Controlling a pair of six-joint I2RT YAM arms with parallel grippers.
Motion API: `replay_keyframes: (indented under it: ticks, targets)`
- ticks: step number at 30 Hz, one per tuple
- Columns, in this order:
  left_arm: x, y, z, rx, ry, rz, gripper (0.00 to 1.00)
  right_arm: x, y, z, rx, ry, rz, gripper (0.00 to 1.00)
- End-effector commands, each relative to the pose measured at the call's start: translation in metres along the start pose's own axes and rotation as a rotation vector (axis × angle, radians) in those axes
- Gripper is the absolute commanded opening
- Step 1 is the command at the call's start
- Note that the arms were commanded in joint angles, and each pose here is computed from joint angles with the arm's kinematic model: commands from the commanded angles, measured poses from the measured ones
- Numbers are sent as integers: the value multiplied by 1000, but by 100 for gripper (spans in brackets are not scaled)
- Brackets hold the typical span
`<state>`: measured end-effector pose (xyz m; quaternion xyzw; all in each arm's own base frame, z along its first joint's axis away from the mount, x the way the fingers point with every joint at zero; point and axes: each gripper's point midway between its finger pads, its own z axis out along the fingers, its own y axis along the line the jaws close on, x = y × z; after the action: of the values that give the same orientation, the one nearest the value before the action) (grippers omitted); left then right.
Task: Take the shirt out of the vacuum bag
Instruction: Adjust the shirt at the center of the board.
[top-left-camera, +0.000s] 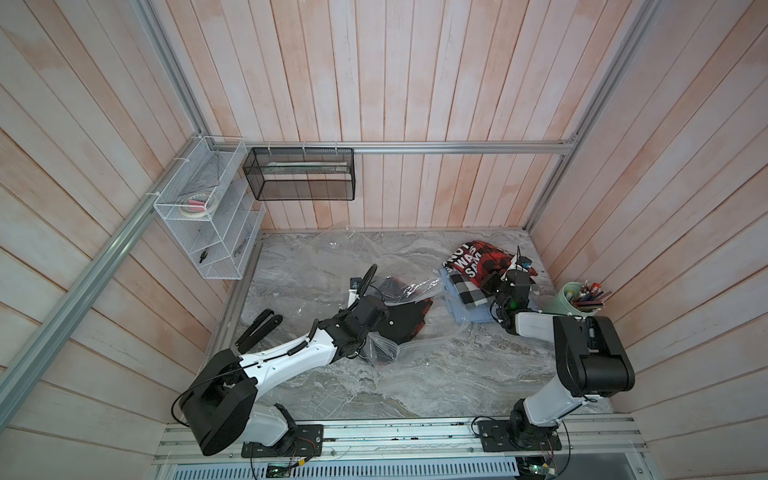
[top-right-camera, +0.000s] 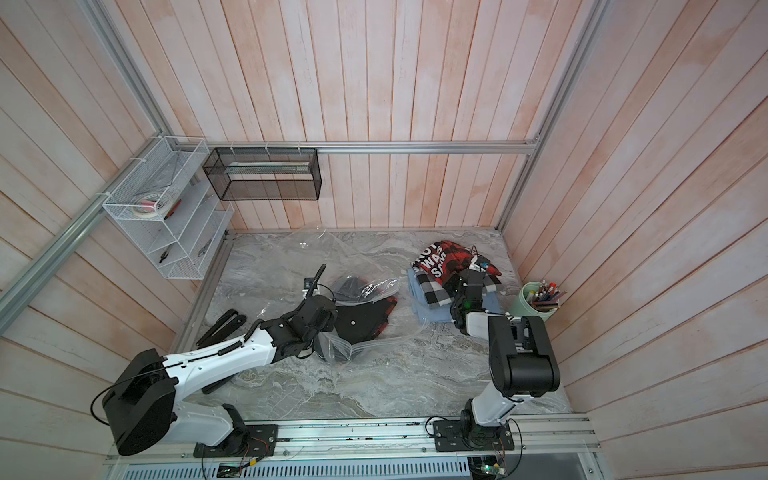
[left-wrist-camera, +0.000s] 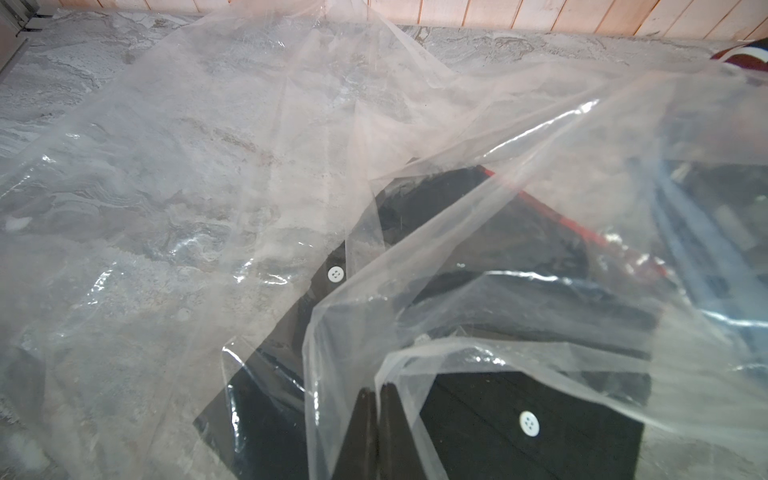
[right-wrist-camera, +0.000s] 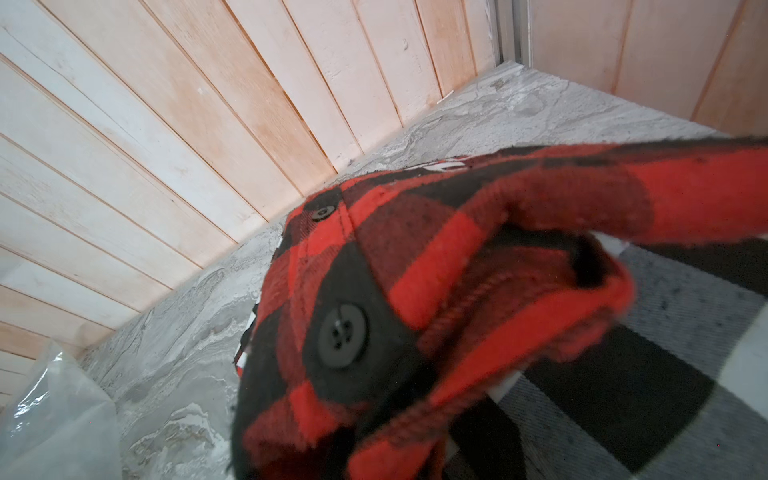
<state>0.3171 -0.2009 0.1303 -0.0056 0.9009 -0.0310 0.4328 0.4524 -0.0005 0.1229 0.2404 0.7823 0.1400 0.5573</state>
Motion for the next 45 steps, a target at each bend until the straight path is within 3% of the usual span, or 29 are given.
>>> replay_keyframes:
  ticks: [1, 9, 20, 29, 33, 40, 45]
  targets:
    - [1, 11, -3, -29, -5, -14, 0, -18, 8, -3, -32, -18, 49, 0]
    - [4, 11, -3, -24, 0, -25, 0, -14, 8, -5, -60, 5, 86, 0]
    - [-4, 12, -6, -30, -16, -10, 0, -35, 46, -15, -377, 94, 457, 0]
    - [-21, 12, -12, -34, -43, 1, 0, -54, 72, -28, -520, 117, 614, 0]
    - [-28, 13, -13, -37, -52, 8, 0, -44, 71, -34, -528, 135, 631, 0]
    - [-41, 15, -16, -41, -67, 26, 0, 4, 39, -44, -430, 174, 634, 0]
    - [-41, 18, -15, -41, -66, 23, 0, 39, 4, -52, -262, 185, 610, 0]
